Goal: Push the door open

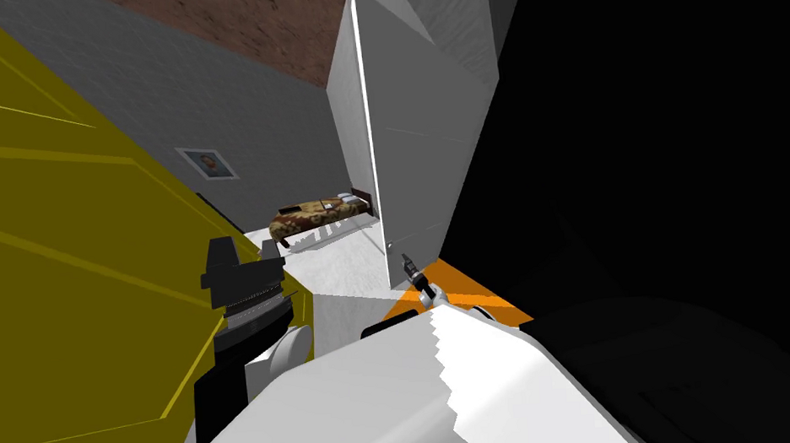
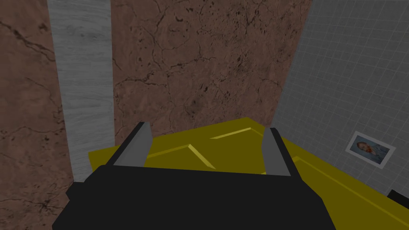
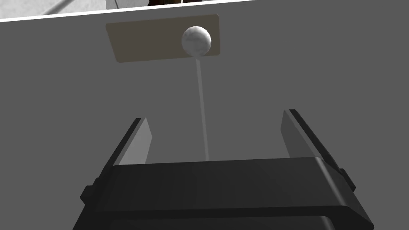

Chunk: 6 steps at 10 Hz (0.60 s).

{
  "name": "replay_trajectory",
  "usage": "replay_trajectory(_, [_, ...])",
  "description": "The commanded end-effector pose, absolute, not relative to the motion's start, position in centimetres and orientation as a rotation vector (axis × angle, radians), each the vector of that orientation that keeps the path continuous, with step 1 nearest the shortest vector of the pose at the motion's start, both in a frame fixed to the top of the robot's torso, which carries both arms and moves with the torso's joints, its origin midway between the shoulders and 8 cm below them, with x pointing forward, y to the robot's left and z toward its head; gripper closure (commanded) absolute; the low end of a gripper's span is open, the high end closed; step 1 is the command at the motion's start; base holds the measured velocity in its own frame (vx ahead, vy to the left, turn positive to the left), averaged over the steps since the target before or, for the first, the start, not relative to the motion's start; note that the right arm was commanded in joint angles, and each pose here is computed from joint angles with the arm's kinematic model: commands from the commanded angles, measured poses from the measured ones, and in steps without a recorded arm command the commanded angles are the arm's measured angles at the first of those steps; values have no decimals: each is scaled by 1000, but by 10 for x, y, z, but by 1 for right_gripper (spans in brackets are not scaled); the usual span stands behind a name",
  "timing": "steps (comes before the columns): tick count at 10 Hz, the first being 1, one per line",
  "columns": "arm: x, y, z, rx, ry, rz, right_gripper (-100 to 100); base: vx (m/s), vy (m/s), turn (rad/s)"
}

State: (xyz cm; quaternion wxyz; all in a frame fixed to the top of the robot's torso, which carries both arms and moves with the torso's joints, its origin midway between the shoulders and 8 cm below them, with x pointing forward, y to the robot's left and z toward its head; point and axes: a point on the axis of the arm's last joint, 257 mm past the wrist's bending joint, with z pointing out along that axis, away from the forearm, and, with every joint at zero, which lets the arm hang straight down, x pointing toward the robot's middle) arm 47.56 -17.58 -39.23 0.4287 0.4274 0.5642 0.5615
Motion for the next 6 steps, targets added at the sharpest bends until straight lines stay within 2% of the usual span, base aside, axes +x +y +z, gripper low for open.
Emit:
replay_trajectory(1, [476,-177,-392,1065,1406,1400,-100,168,36,22])
replay_trajectory(6, [475,-179,-392,1066,1391,1391,-100,214,68,28])
